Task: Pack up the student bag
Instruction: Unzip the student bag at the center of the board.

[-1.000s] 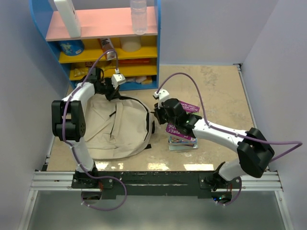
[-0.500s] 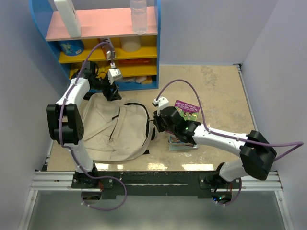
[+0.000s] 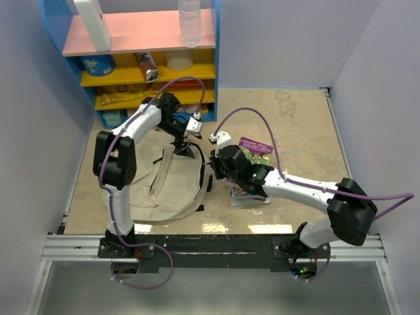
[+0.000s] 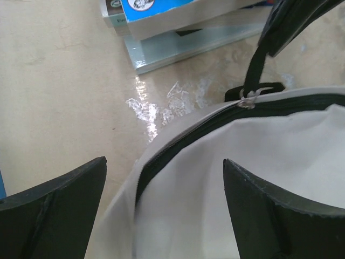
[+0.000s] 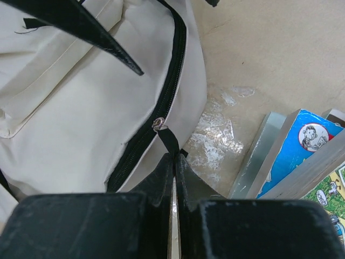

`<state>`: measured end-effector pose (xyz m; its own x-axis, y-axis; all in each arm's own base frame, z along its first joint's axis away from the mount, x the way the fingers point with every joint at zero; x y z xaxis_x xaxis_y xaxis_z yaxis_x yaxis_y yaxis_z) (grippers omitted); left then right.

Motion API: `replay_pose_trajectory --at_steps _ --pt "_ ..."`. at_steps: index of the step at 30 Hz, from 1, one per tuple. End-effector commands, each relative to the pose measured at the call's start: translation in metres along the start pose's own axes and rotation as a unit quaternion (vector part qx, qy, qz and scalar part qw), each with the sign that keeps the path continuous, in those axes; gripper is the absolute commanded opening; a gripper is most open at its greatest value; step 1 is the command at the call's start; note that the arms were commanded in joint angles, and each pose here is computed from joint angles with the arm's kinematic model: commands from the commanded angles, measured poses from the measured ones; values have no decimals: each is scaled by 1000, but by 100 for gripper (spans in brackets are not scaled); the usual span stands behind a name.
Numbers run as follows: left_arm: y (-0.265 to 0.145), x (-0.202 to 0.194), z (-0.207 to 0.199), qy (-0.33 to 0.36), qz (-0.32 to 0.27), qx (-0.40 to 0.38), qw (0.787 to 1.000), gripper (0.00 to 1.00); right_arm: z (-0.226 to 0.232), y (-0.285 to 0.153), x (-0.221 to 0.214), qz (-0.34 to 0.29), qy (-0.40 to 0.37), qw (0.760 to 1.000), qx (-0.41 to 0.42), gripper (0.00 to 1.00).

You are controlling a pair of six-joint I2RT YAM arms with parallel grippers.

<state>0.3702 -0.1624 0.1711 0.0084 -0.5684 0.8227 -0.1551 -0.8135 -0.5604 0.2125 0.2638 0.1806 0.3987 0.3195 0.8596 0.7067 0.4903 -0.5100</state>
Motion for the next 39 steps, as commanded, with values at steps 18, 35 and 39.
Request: replay_pose_trajectory --at_steps 18,35,39 --pt "30 7 12 149 28 -74 986 65 1 -14 41 -68 22 997 0 0" --pt "6 42 55 104 34 71 991 0 2 3 31 -33 14 999 -14 0" --pt "-4 44 75 58 45 153 986 0 4 6 34 -33 18 999 -13 0"
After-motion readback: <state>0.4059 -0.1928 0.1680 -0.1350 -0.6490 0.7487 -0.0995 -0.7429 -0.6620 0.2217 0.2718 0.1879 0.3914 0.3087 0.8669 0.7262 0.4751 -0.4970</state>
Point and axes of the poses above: each gripper's point midway between its finger pads, its own y axis out along the fingers, its own z axis along the line the jaws close on, x = y × z, the point moved 9 cm from there along -y, back along the fingers, and after that the axes turned 10 degrees about -y, right-handed, at the moved point
